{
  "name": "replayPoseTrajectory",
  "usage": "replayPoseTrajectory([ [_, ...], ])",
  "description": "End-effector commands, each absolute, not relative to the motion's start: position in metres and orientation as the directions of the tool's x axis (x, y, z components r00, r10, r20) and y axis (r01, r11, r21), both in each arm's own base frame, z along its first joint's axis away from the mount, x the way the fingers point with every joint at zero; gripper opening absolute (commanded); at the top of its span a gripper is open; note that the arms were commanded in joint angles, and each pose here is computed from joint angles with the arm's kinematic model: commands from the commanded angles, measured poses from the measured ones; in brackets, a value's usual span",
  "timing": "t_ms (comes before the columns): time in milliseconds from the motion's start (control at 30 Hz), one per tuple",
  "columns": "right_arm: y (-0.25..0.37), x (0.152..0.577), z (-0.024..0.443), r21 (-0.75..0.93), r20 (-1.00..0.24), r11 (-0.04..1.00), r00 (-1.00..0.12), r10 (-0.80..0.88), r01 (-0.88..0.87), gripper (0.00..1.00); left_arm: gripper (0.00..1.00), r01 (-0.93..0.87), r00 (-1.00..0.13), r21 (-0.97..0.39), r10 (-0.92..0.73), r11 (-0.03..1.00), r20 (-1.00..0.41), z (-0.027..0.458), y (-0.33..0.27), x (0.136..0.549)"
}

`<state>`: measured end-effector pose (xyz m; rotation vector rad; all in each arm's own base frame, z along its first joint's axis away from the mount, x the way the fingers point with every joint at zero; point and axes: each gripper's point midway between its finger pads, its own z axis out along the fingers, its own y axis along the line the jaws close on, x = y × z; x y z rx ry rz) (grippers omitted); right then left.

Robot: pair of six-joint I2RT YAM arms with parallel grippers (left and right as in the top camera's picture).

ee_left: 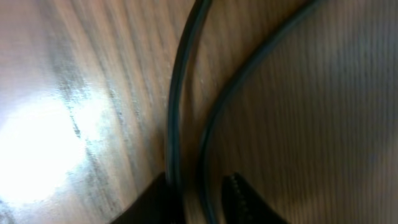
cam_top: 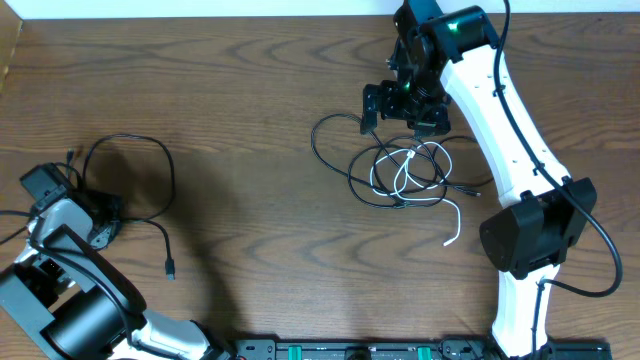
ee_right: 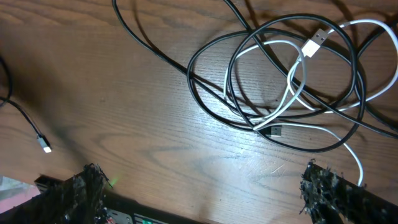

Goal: Untangle cables

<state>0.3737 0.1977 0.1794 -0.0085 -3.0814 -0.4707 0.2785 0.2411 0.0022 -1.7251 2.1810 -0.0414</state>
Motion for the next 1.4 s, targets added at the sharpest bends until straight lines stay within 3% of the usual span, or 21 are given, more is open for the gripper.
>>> replayPoseTrajectory([
  [0, 0.198, 0.371, 0.194, 0.310, -0.014, 0.951, -1.000, -0.014, -0.017, 0.99, 0.25, -0.871, -0.305, -0.307, -0.913, 0.383, -0.273, 0.023, 0.242, 0.303],
  [100, 0.198, 0.371, 0.194, 0.310, -0.014, 0.951, -1.000, -0.014, -0.017, 0.99, 0.23, -0.855, -0.303, -0.336, -0.906, 0.396, -0.295, 0.055, 0.244, 0.311],
  [167, 0.198, 0.371, 0.194, 0.310, -0.014, 0.950, -1.000, -0.014, -0.017, 0.99, 0.08, -0.849, -0.300, -0.342, -0.901, 0.402, -0.314, 0.071, 0.243, 0.310],
  [300, 0.198, 0.371, 0.194, 0.310, -0.014, 0.950, -1.000, -0.014, -0.017, 0.99, 0.08, -0.844, -0.297, -0.341, -0.891, 0.413, -0.344, 0.091, 0.240, 0.304],
  [500, 0.198, 0.371, 0.194, 0.310, -0.014, 0.951, -1.000, -0.014, -0.017, 0.99, 0.08, -0.790, -0.388, -0.306, -0.820, 0.531, -0.422, 0.111, 0.238, 0.302],
  [667, 0.198, 0.371, 0.194, 0.310, -0.014, 0.951, -1.000, -0.014, -0.017, 0.99, 0.07, -0.749, -0.496, -0.249, -0.769, 0.613, -0.403, 0.098, 0.229, 0.296],
  [867, 0.198, 0.371, 0.194, 0.310, -0.014, 0.951, -1.000, -0.014, -0.017, 0.99, 0.09, -0.785, -0.502, -0.193, -0.786, 0.589, -0.361, 0.075, 0.232, 0.284],
  [933, 0.198, 0.371, 0.194, 0.310, -0.014, 0.951, -1.000, -0.014, -0.017, 0.99, 0.25, -0.797, -0.507, -0.165, -0.792, 0.581, -0.339, 0.067, 0.232, 0.278],
  [1000, 0.198, 0.371, 0.194, 0.310, -0.014, 0.951, -1.000, -0.014, -0.017, 0.99, 0.54, -0.803, -0.513, -0.153, -0.798, 0.576, -0.315, 0.059, 0.232, 0.276],
  [1067, 0.198, 0.371, 0.194, 0.310, -0.014, 0.951, -1.000, -0.014, -0.017, 0.99, 0.88, -0.810, -0.512, -0.148, -0.807, 0.568, -0.295, 0.053, 0.231, 0.274],
  [1167, 0.198, 0.371, 0.194, 0.310, -0.014, 0.951, -1.000, -0.014, -0.017, 0.99, 0.95, -0.814, -0.508, -0.142, -0.808, 0.564, -0.299, 0.053, 0.233, 0.274],
  [1367, 0.198, 0.371, 0.194, 0.310, -0.014, 0.951, -1.000, -0.014, -0.017, 0.99, 0.95, -0.800, -0.488, -0.169, -0.789, 0.575, -0.374, 0.092, 0.241, 0.286],
])
